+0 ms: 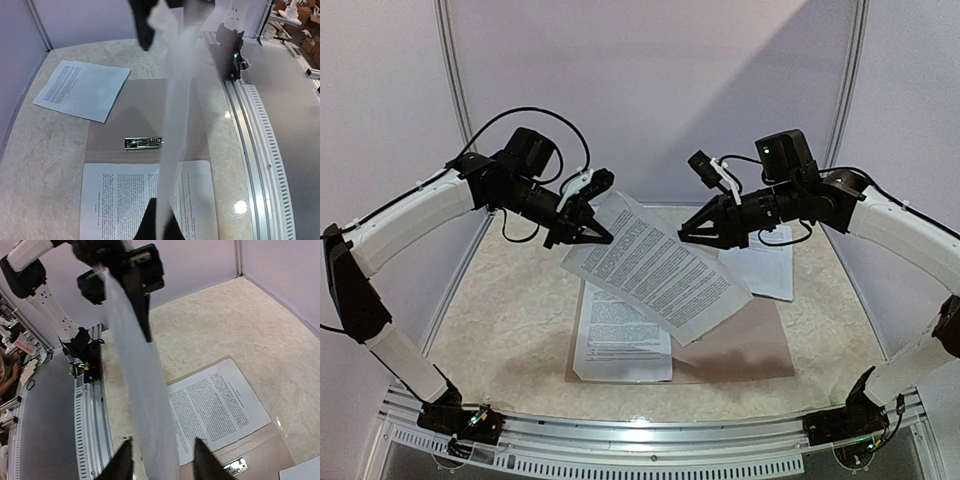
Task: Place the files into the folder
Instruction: Pass from the right arm to the left, then pass from the left arm to the right
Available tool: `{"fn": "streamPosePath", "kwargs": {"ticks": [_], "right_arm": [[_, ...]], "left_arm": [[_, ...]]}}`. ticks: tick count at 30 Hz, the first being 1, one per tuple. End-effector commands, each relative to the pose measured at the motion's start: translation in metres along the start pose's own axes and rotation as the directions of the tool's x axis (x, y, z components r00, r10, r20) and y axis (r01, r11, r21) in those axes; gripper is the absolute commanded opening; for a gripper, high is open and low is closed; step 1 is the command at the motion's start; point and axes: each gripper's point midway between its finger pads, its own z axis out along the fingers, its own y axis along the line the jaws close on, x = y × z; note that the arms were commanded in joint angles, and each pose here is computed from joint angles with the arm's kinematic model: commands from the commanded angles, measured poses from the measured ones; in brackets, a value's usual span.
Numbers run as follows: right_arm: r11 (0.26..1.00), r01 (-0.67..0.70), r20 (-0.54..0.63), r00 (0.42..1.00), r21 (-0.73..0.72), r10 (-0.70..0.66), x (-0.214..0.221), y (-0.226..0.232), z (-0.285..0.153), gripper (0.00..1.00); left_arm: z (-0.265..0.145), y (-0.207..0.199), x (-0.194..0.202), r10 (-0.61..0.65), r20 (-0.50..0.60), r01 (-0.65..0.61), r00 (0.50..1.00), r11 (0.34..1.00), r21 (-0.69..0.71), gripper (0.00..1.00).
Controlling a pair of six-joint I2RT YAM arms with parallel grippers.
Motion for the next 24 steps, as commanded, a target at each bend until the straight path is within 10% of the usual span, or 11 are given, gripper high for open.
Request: {"fn": "streamPosePath", "kwargs": {"ticks": [1, 3, 14, 24], "right_arm": [[0.985, 0.020, -0.075, 0.997, 0.174, -0.007, 0.025, -0.027, 0.005, 0.72], [0.983, 0.065, -0.113, 0.993, 0.171, -0.046, 0.031, -0.025, 0.010, 0.98], [0.936, 0.299, -0.294, 0.926, 0.185, -0.237, 0.060, -0.033, 0.043, 0.94], [0.969, 0.218, -0.281, 0.943, 0.118, -0.178, 0.074, -0.025, 0.055, 0.00]], "left_arm": [[-0.001, -0.018, 0.009, 0.002, -0.087, -0.001, 0.996, 1.000, 0.013, 0.00], [0.002, -0.021, 0.013, 0.010, -0.122, -0.009, 0.993, 1.000, 0.006, 0.00], [0.008, -0.041, 0.017, 0.077, -0.180, -0.066, 0.981, 0.996, 0.067, 0.00], [0.005, -0.038, 0.014, 0.070, -0.187, -0.063, 0.980, 0.997, 0.043, 0.00]]}}
